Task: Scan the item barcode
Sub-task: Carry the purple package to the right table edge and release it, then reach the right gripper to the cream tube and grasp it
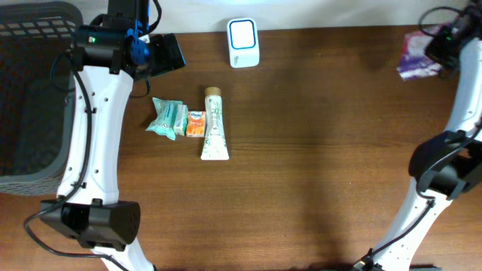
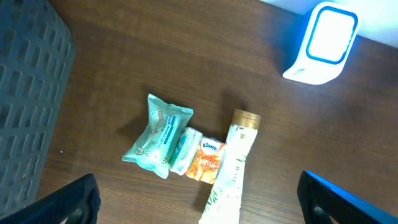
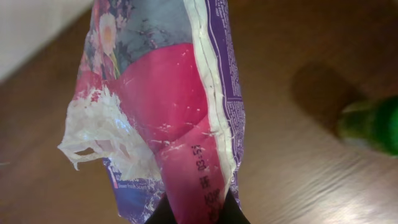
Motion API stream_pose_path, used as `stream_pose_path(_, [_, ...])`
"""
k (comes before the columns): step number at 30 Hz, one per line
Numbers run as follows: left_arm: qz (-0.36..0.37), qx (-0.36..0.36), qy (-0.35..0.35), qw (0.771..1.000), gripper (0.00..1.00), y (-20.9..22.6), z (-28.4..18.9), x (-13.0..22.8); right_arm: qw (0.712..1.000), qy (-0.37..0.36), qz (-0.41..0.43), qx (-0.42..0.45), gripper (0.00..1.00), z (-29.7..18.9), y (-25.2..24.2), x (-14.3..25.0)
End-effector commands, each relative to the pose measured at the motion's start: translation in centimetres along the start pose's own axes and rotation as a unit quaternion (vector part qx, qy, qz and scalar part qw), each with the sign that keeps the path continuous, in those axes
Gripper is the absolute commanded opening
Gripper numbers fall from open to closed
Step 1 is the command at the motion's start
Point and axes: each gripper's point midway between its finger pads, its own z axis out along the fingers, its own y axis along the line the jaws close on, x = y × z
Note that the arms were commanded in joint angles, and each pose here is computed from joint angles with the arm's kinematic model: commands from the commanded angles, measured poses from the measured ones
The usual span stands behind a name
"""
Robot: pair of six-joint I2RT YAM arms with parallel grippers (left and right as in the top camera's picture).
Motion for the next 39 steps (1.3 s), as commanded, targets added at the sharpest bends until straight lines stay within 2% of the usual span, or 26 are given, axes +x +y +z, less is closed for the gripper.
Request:
stream_pose_path(1, [0.005,-0.006,-0.004,1.000,0.99,0.4,0.0,-0.3,0.999,0.029,-0.031,0.021,0.04,3.4,-3.1,0.7])
stream_pose_path(6, [0.005,-0.006,-0.004,1.000,0.99,0.4,0.0,-0.3,0.997,0.066,0.006,0.051,0.04,8.2,-8.3,2.0])
stream_pose_path(8, [0.005,-0.006,-0.004,1.000,0.99,0.4,0.0,-0.3,0.992,0.069,0.012,0.103,0.09,8.7,-11.1,2.2])
stream_pose_path(9, [0.005,-0.006,-0.004,1.000,0.99,0.4,0.0,-0.3,0.985,0.057,0.017,0.164,0.22,8.0,-13.5,1.7])
stream_pose_path(10, [0.005,-0.006,-0.004,1.000,0.99,0.4,0.0,-0.3,0.978,0.050,0.014,0.202,0.42,7.0,-14.8,1.4])
stream_pose_path(12, [0.005,-0.006,-0.004,1.000,0.99,0.4,0.0,-0.3,0.974,0.038,0.013,0.224,0.89,5.1,-15.3,0.7])
stream_pose_path(15, [0.005,-0.006,-0.004,1.000,0.99,0.4,0.0,-0.3,0.996,-0.003,0.020,0.089,0.93,1.2,-9.9,-1.6])
stream_pose_path(18, [0.005,-0.006,-0.004,1.000,0.99,0.4,0.0,-0.3,0.995,-0.025,-0.004,-0.092,0.93,-4.2,-1.4,-2.2])
stream_pose_path(19, [0.005,-0.006,-0.004,1.000,0.99,0.4,0.0,-0.3,0.988,-0.012,-0.014,-0.153,0.93,-5.5,1.5,-1.4])
stream_pose_path(21, [0.005,-0.006,-0.004,1.000,0.99,0.4,0.0,-0.3,0.945,0.067,-0.057,-0.316,0.96,-8.7,9.5,3.2])
stream_pose_path(22, [0.005,-0.006,-0.004,1.000,0.99,0.4,0.0,-0.3,0.928,0.101,-0.087,-0.348,0.96,-9.4,12.0,5.7])
stream_pose_path(27, [0.005,-0.006,-0.004,1.000,0.99,0.4,0.0,-0.3,0.868,0.233,-0.229,-0.373,0.92,-9.7,23.7,19.4])
stream_pose_path(30, [0.005,-0.006,-0.004,1.000,0.99,0.4,0.0,-0.3,0.844,0.273,-0.265,-0.378,0.91,-8.4,28.7,26.6])
stream_pose_path(32, [0.005,-0.006,-0.004,1.000,0.99,0.4,0.0,-0.3,0.836,0.294,-0.264,-0.380,0.83,-7.3,31.4,31.1])
stream_pose_path(33, [0.005,-0.006,-0.004,1.000,0.99,0.4,0.0,-0.3,0.834,0.298,-0.264,-0.382,0.79,-6.9,32.3,32.7])
stream_pose_path(37, [0.005,-0.006,-0.004,1.000,0.99,0.4,0.0,-0.3,0.808,0.309,-0.260,-0.429,0.79,-6.9,35.7,37.4])
stream_pose_path(39, [0.005,-0.006,-0.004,1.000,0.99,0.4,0.0,-0.3,0.807,0.310,-0.249,-0.438,0.80,-6.5,37.0,39.5])
